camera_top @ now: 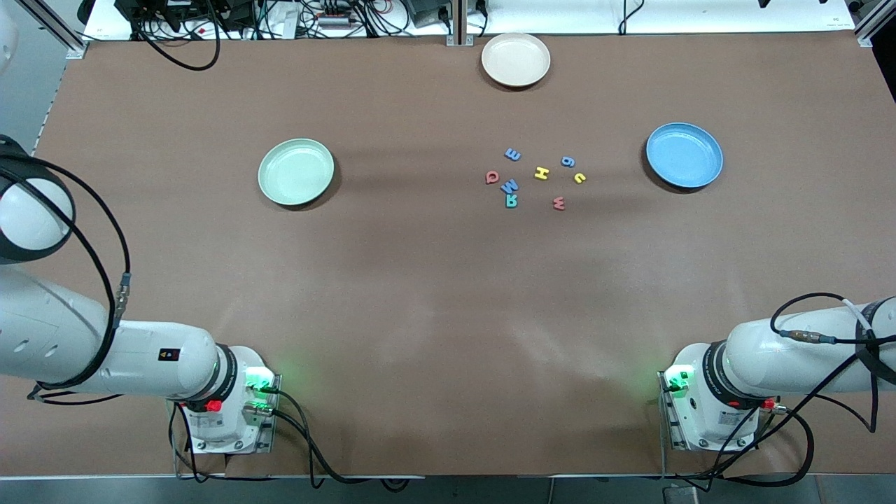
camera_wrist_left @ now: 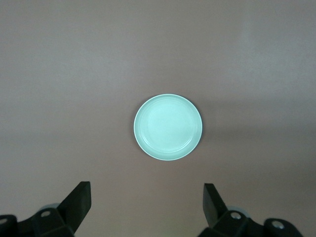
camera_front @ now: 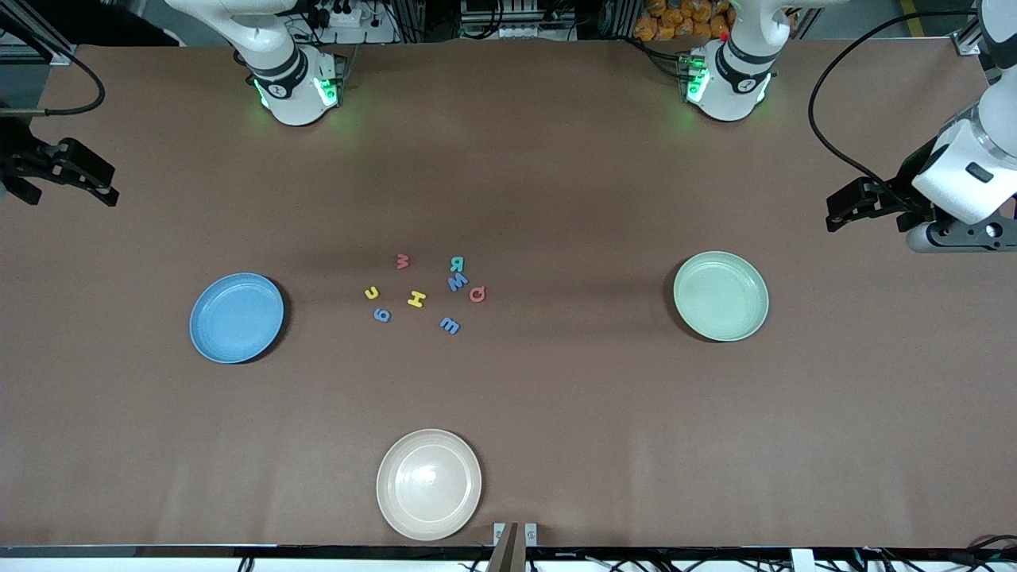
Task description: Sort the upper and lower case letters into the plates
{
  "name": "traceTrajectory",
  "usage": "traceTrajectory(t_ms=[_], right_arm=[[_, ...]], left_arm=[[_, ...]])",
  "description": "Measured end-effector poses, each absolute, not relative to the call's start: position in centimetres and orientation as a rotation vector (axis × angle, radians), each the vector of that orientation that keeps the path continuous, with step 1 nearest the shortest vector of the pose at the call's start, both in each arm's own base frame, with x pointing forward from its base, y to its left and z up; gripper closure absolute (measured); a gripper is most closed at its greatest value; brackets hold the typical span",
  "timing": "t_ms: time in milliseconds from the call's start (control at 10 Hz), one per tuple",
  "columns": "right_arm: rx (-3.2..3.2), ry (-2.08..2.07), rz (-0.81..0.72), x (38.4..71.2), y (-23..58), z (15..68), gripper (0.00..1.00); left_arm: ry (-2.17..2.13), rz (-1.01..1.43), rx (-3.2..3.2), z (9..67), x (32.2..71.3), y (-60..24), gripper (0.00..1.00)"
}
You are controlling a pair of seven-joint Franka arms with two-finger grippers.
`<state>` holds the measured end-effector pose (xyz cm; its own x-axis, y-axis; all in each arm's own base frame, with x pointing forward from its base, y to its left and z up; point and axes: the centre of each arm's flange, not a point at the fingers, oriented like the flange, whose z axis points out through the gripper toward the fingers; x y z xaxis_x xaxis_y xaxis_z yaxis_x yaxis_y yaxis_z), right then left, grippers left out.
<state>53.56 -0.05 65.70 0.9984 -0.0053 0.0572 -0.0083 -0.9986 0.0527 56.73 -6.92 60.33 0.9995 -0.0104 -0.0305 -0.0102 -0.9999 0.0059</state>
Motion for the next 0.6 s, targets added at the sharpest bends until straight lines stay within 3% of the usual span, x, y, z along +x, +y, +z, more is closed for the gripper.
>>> traceTrajectory(t_ms=[300, 600], right_arm=[[3.089, -0.010, 0.068, 53.7, 0.0, 65.3, 0.00], [3.096, 0.042, -0.053, 56.3, 1.6, 60.3, 0.00]], left_arm=[[-0.120, -0.121, 3.129, 58.2, 56.4, -11.2, 0.00], [-0.034, -0.174, 3.072, 52.6, 56.3, -23.0, 0.00]])
